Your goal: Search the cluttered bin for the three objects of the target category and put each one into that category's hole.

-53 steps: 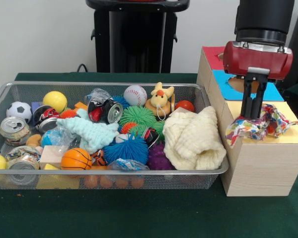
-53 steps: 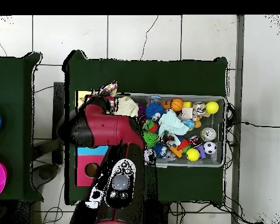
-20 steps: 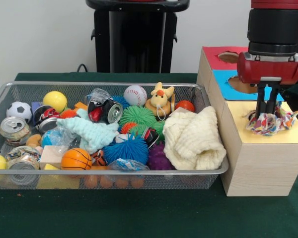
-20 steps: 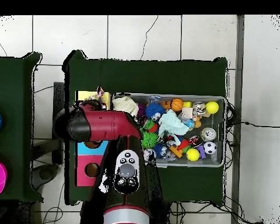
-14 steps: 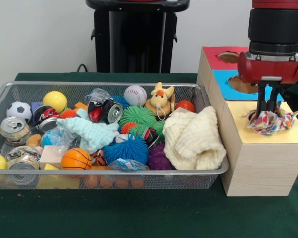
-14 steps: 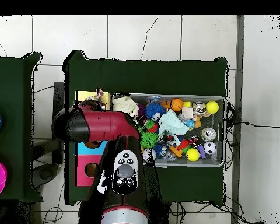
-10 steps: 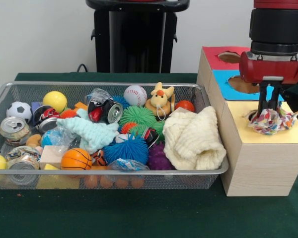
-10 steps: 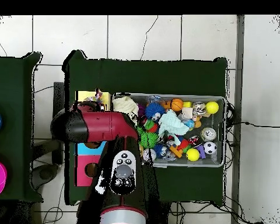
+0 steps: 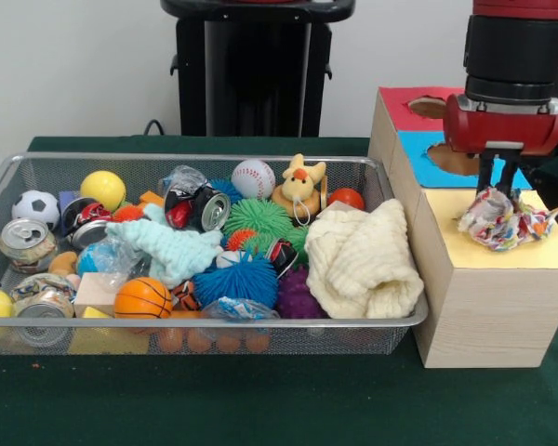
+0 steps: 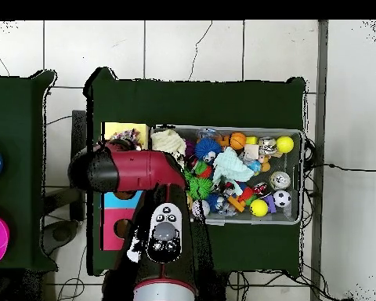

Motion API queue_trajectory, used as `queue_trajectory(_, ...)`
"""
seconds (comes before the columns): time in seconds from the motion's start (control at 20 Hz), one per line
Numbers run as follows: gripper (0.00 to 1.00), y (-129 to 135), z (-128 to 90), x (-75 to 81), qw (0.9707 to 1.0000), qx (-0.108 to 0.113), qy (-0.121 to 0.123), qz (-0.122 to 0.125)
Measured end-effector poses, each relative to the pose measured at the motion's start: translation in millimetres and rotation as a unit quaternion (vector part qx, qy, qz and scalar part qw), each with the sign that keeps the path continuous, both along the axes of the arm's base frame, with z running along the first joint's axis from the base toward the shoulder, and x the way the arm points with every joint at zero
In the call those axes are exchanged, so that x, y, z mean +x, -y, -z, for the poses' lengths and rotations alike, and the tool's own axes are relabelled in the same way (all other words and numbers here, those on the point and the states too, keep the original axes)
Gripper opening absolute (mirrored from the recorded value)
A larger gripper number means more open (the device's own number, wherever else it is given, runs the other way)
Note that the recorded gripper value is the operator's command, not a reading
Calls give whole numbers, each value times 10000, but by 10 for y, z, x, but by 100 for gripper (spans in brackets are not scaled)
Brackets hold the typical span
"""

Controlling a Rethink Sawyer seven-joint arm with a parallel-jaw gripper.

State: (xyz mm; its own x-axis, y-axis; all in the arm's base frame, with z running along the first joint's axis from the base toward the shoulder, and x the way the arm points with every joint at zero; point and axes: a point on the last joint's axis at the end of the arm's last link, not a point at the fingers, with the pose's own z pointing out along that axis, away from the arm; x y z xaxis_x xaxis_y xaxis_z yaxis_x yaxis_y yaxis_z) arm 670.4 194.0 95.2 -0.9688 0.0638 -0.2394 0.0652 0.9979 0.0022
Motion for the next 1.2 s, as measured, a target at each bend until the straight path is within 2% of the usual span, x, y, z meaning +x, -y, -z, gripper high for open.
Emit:
queue_trajectory(0.5,0,95,89,-192,9983,-179,-547,37)
queue_trajectory(0.95,0,99,47,-262,9964,-185,-829,54)
queue_trajectory(1.2,0,94,-71,-277,9953,-173,-950,63)
